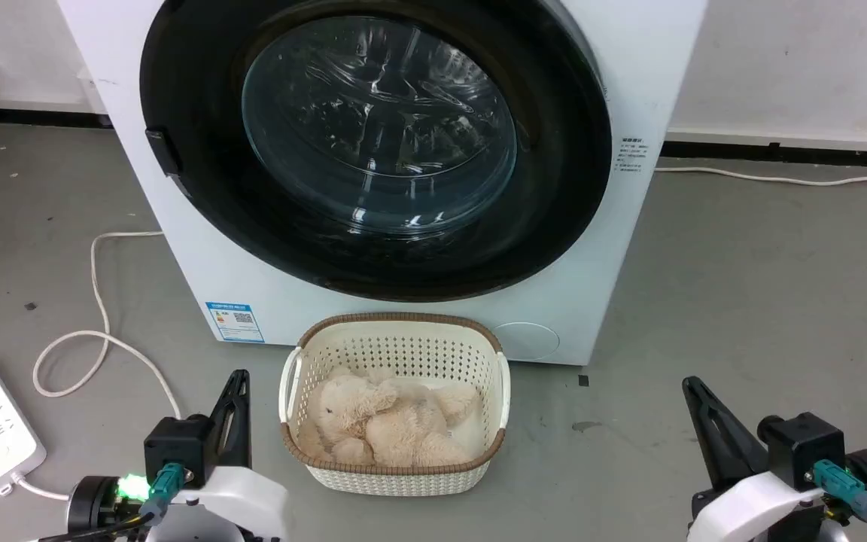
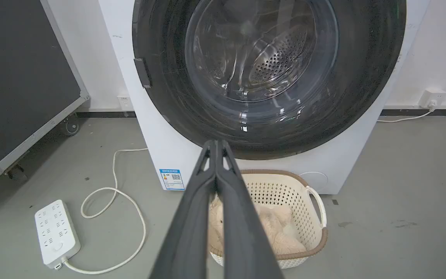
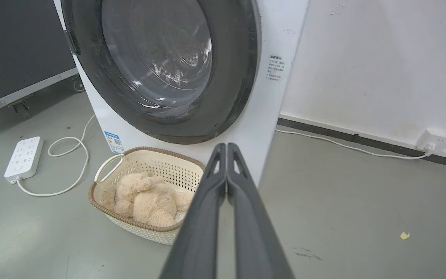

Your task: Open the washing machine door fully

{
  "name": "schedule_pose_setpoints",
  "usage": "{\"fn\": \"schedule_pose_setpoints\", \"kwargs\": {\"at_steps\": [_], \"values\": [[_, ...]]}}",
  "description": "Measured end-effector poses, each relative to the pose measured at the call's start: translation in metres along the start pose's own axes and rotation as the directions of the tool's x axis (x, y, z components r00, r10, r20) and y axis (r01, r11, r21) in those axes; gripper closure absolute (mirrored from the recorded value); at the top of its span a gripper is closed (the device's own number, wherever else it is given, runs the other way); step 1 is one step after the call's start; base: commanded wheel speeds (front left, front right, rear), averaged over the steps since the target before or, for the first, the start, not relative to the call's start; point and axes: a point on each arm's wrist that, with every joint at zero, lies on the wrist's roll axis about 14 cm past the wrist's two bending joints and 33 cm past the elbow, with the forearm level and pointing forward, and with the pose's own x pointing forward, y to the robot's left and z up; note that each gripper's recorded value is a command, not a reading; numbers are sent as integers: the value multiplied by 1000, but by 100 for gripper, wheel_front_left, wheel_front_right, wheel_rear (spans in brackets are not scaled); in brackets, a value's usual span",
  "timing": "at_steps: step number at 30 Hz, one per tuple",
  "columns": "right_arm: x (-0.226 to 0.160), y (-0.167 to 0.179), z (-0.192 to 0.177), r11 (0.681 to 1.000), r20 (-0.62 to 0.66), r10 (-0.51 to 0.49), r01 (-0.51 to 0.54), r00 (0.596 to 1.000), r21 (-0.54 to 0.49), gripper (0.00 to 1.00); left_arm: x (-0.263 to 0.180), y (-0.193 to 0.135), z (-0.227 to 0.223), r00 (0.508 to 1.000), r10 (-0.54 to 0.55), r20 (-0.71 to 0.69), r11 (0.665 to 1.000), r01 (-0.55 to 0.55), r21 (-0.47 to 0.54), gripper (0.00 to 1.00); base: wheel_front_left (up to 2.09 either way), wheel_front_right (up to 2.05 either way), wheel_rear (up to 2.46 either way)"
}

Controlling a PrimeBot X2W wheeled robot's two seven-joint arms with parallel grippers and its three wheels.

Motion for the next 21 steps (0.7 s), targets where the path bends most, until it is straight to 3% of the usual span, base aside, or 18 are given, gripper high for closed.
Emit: {"fn": "schedule_pose_setpoints", "kwargs": {"at_steps": [21], "values": [[0,0,0,1000,0,0,0,1000,0,100,0,0,0,1000,0,0,1000,0,0,100,0,0,0]]}}
